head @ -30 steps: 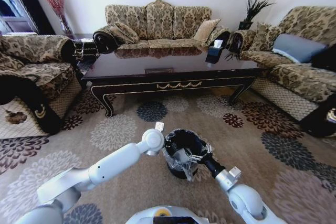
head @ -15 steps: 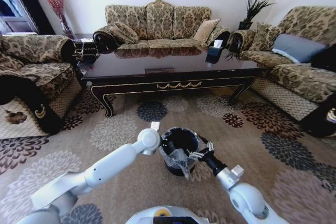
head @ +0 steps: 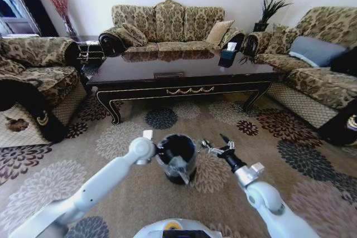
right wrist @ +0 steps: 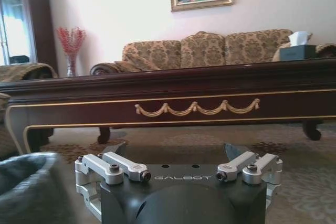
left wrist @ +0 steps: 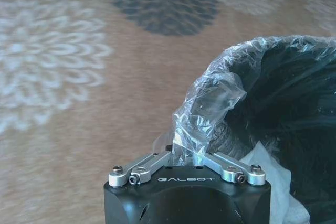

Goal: Move to the front of the table and pick up the trash from the floor, then place it into the trash bin.

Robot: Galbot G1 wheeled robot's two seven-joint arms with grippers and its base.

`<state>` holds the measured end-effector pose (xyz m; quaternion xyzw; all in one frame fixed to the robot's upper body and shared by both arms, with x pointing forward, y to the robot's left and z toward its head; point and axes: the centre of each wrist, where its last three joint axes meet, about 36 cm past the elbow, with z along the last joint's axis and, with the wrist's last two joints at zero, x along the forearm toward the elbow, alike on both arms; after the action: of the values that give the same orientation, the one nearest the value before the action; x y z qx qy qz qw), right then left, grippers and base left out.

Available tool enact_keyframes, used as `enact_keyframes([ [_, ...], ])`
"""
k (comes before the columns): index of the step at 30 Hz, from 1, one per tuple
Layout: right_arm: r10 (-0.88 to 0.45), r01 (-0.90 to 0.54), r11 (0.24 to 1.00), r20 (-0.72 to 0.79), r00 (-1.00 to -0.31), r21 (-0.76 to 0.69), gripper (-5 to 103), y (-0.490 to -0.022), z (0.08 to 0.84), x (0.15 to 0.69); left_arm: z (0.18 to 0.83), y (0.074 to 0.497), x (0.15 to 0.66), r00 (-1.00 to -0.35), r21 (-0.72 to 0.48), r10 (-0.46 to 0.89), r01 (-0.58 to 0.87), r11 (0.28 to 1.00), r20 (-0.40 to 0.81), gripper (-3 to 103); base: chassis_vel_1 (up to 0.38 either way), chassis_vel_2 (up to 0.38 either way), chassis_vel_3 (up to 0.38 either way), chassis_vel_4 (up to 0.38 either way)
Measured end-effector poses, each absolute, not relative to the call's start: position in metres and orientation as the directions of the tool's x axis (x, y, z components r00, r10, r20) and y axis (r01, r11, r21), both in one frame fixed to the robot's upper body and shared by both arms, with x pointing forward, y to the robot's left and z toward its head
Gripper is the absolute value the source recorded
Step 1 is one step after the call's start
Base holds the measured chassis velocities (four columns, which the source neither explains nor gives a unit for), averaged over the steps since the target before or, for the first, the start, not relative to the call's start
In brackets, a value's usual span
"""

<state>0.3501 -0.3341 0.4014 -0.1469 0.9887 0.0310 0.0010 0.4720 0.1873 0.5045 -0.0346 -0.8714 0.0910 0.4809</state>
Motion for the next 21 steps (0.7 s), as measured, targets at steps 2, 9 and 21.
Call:
enact_keyframes([
  [2,-0.266,-0.265,0.962,0.0,-0.964,0.062,100,-0.342,0.397,0.361,0.499,0.217,0.463,-0.54,-0.168,0.106,-0.068,0.983,0.835,0,0.0,0.0,0.0,0.0],
  [9,-0.24,-0.237,0.97,0.038,-0.97,0.057,100,-0.354,0.38,0.381,0.484,0.254,0.441,-0.529,-0.123,0.043,-0.118,0.985,0.847,0,0.0,0.0,0.0,0.0],
  [21,-0.166,-0.166,0.986,0.162,-0.973,0.014,100,-0.386,0.327,0.41,0.477,0.276,0.43,-0.53,-0.108,0.011,-0.152,0.982,0.848,0,0.0,0.0,0.0,0.0],
])
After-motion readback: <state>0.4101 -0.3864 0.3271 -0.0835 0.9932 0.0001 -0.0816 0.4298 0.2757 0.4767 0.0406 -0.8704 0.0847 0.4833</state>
